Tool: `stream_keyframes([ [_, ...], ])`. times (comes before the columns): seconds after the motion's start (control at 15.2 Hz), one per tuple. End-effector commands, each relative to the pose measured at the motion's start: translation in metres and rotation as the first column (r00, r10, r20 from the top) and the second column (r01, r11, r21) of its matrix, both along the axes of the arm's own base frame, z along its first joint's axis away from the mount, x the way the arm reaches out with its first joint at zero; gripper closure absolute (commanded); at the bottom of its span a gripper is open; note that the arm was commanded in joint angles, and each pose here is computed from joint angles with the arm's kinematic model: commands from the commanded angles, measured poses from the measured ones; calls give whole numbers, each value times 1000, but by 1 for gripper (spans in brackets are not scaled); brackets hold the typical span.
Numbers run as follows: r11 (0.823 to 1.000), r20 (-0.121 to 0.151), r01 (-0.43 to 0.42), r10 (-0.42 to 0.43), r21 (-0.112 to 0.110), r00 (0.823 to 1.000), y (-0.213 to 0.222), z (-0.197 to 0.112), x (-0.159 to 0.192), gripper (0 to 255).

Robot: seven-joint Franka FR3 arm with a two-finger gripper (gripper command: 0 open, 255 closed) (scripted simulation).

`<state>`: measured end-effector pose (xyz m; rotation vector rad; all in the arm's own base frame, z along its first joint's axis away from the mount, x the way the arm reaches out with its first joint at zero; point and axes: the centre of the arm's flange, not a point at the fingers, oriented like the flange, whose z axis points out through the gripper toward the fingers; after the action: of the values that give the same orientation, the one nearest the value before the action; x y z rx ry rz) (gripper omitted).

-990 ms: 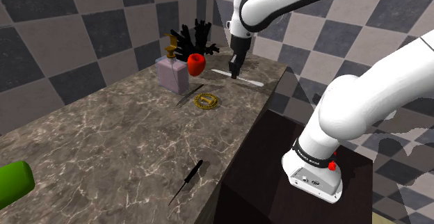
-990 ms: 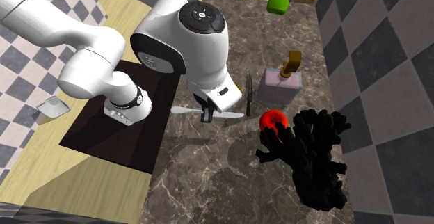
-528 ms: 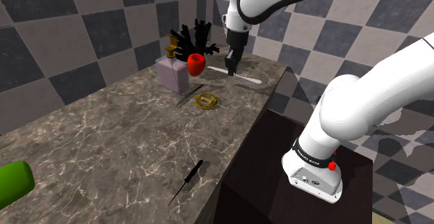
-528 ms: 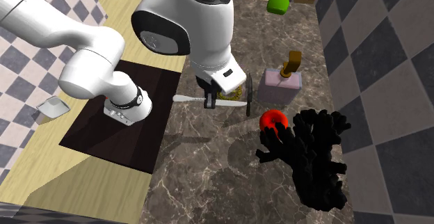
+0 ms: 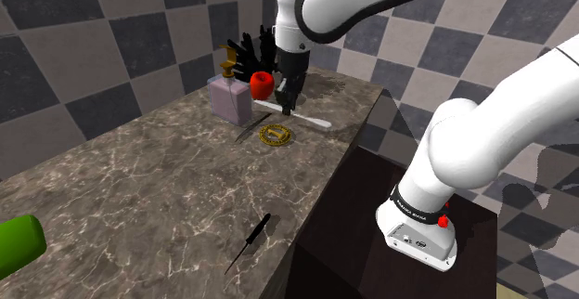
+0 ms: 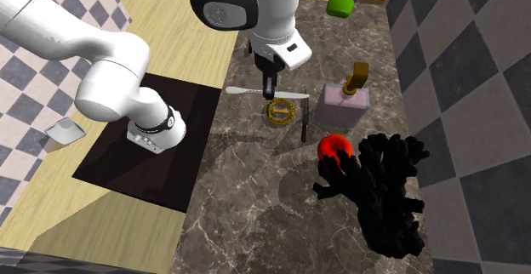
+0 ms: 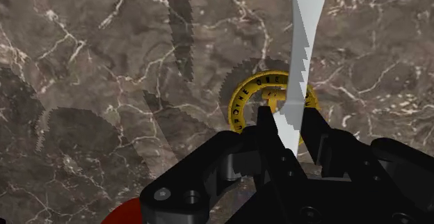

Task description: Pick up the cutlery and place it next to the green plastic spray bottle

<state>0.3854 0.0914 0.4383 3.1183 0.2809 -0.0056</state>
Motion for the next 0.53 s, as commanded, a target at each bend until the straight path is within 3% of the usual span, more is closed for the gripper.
stream_keyframes([
  [0.0, 1000, 0, 1, -1, 1, 1000, 27, 2, 0, 255],
  [0.46, 1000, 0, 1, -1, 1, 1000, 119, 2, 1, 255],
])
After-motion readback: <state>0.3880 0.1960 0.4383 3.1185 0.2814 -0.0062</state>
